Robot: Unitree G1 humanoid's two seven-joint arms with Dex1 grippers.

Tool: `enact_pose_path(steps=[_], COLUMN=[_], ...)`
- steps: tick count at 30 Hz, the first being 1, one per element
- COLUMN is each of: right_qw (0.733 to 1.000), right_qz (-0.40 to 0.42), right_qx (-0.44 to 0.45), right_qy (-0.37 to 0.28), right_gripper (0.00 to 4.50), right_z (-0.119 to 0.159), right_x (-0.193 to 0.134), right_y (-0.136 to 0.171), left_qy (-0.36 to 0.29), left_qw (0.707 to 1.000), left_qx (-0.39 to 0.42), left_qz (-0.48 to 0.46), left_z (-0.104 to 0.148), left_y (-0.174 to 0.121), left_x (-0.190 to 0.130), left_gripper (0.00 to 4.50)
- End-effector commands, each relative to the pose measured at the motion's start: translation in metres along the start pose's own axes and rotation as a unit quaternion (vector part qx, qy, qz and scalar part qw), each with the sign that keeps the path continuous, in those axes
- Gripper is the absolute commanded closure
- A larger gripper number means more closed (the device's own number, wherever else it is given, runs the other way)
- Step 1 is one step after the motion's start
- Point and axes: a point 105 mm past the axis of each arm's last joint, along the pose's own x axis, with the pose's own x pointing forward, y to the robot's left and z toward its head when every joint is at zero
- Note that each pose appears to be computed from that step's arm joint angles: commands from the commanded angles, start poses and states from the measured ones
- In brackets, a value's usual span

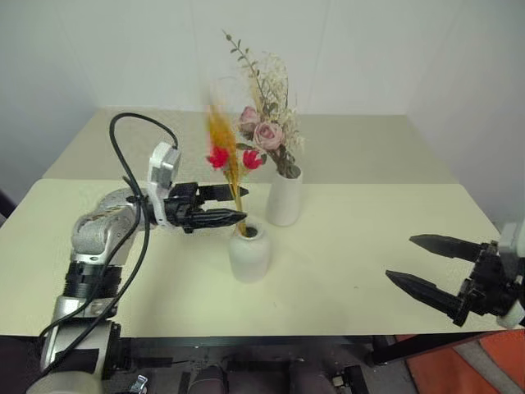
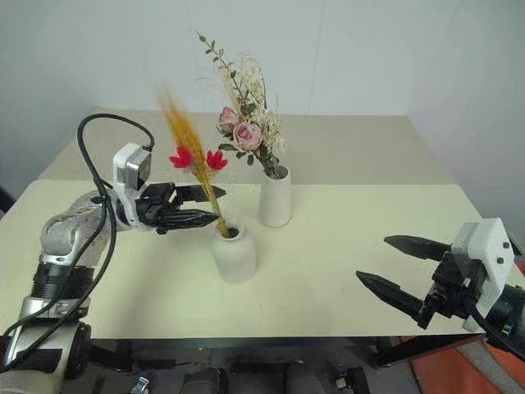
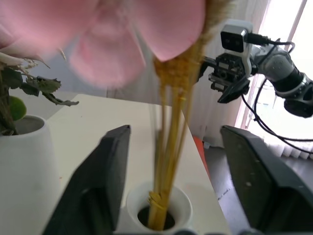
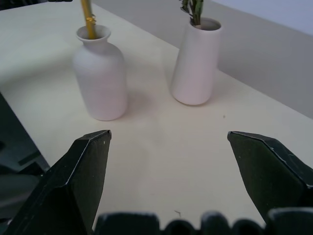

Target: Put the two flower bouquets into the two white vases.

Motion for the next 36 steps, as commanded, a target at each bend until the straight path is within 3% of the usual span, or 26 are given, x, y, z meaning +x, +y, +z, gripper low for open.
enact_pose_path(steps=[1, 7, 19, 23, 36], right_qw=[1.0, 1.0, 0.999, 0.998, 0.998], right_qz=[-0.006, -0.007, 0.005, 0.008, 0.012], right_qx=[-0.026, -0.027, -0.049, -0.053, -0.06], right_qy=[-0.016, -0.012, 0.011, 0.018, 0.033], right_gripper=[0.0, 0.0, 0.0, 0.0, 0.0], right_z=[0.01, 0.008, 0.002, -0.001, -0.005], right_x=[-0.003, -0.005, -0.018, -0.02, -0.022], right_y=[-0.001, -0.002, -0.022, -0.032, -0.043], left_qy=[0.051, 0.027, 0.125, 0.169, 0.159], left_qw=[0.998, 0.994, 0.967, 0.959, 0.959], left_qx=[0.044, 0.059, 0.095, 0.099, 0.087], left_qz=[0.017, 0.086, 0.199, 0.205, 0.218], left_z=[0.007, 0.036, 0.049, 0.04, 0.028], left_y=[-0.003, -0.01, -0.041, -0.048, -0.056], left_x=[-0.016, -0.054, -0.118, -0.124, -0.126], left_gripper=[0.81, 0.81, 0.81, 0.81, 0.81])
